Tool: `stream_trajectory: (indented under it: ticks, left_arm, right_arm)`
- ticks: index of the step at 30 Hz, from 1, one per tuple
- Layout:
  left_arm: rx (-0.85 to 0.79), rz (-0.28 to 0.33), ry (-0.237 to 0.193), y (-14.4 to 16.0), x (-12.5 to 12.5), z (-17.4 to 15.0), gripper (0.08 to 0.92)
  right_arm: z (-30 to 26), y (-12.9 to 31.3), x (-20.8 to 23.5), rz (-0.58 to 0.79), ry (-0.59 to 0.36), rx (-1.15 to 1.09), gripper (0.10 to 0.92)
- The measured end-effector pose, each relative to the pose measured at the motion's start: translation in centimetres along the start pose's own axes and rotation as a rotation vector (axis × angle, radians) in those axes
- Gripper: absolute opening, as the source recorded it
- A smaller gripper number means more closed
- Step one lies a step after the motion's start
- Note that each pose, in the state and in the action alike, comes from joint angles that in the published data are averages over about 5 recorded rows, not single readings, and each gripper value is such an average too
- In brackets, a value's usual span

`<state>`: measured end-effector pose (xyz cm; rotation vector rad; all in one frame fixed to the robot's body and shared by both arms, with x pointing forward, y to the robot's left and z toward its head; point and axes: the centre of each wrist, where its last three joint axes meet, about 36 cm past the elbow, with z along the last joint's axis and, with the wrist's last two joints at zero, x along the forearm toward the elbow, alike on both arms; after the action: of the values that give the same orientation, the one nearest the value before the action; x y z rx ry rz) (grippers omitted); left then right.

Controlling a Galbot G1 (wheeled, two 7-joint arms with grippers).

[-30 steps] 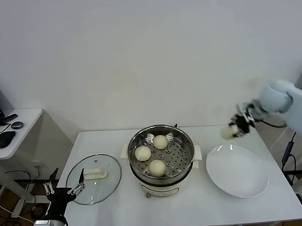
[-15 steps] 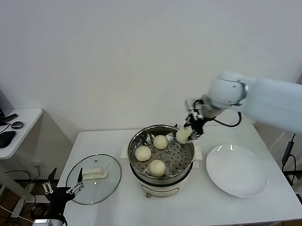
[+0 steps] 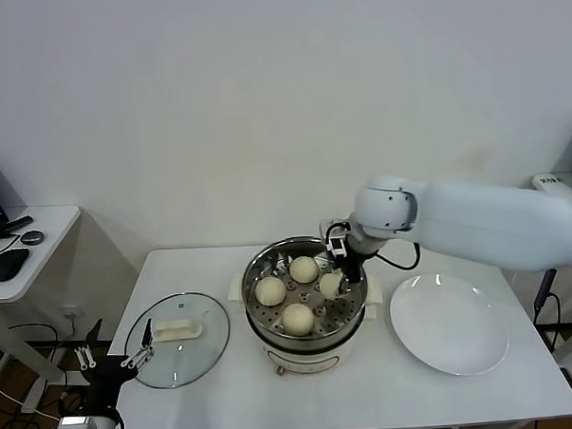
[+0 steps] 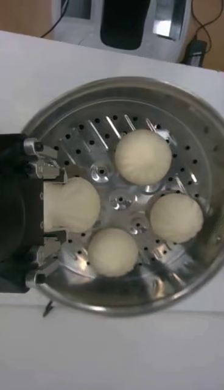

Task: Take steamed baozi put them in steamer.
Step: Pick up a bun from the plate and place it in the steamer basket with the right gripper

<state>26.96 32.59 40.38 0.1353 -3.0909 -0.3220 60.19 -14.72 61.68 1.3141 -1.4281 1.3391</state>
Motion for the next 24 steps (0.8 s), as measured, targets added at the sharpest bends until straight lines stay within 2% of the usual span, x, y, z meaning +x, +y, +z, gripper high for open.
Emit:
stream_trajectory:
  ticks: [6,9,19,24]
  left_arm:
    - [-0.001,-0.001,0.001,0.1,0.0,0.1,0.823]
    - [-0.002,-0.002,0.000,0.1,0.0,0.1,0.823]
    - [-0.001,-0.003,-0.004,0.0,0.0,-0.1,0.823]
    - [0.000,-0.003,-0.008,0.0,-0.1,-0.2,0.823]
  right_arm:
    - [0.1,0.2,-1.8,-0.008,0.013,-0.020,0.475]
    - [0.2,0.2,-2.2,-0.005,0.014,-0.027,0.501]
    - [0.6,0.4,-1.7,0.006,-0.006,-0.057,0.771]
    - [1.1,0.5,0.2,0.035,-0.034,-0.069,0.820]
